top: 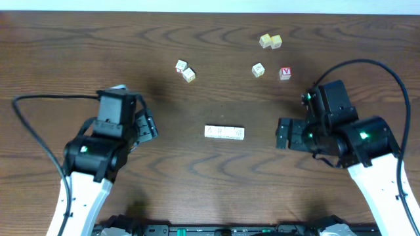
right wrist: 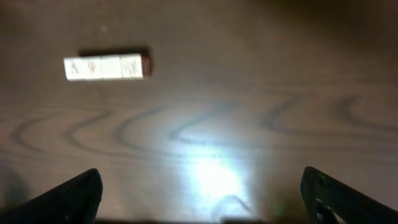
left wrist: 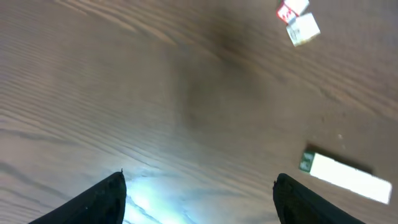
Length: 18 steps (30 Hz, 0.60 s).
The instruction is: Lift 4 blocks
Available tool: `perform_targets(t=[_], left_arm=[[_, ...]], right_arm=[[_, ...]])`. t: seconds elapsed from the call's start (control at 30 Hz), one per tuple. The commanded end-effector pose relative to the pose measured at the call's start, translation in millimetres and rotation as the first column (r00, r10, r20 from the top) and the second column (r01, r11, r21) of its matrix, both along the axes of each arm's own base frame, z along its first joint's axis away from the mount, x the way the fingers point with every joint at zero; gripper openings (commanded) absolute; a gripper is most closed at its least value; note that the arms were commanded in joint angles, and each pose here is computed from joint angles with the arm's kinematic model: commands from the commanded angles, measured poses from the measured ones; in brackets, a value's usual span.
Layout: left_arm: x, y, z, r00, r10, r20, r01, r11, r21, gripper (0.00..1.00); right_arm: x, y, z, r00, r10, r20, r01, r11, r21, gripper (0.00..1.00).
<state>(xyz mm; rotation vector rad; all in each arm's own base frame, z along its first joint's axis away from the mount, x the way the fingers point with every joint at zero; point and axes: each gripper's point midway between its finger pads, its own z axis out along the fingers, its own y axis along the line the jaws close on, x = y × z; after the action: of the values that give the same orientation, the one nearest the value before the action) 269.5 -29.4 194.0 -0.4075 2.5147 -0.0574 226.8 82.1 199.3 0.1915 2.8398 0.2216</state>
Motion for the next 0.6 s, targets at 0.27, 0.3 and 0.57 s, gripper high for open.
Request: perform_targets(t=[0.27, 0.3, 0.57], left_arm=[[7.2, 12.3, 3.3, 0.999, 0.042, 0.006, -0.043, 0.997, 0.059, 0.77], [7.4, 12.3, 3.0, 0.999, 0.042, 0.005, -0.043, 0.997, 0.059, 0.77], [7.4, 12.3, 3.0, 0.999, 0.042, 0.005, -0.043, 0.997, 0.059, 0.77]], right_arm=[[-9.6, -3.0, -9.1, 0.999, -0.028, -0.043, 0.027, 0.999, -0.02, 0.99], [-9.5, -3.1, -9.1, 0.999, -0.028, -0.043, 0.027, 0.999, -0.021, 0.99], [-9.5, -3.2, -9.1, 0.999, -0.027, -0.043, 0.027, 0.999, -0.021, 0.99]])
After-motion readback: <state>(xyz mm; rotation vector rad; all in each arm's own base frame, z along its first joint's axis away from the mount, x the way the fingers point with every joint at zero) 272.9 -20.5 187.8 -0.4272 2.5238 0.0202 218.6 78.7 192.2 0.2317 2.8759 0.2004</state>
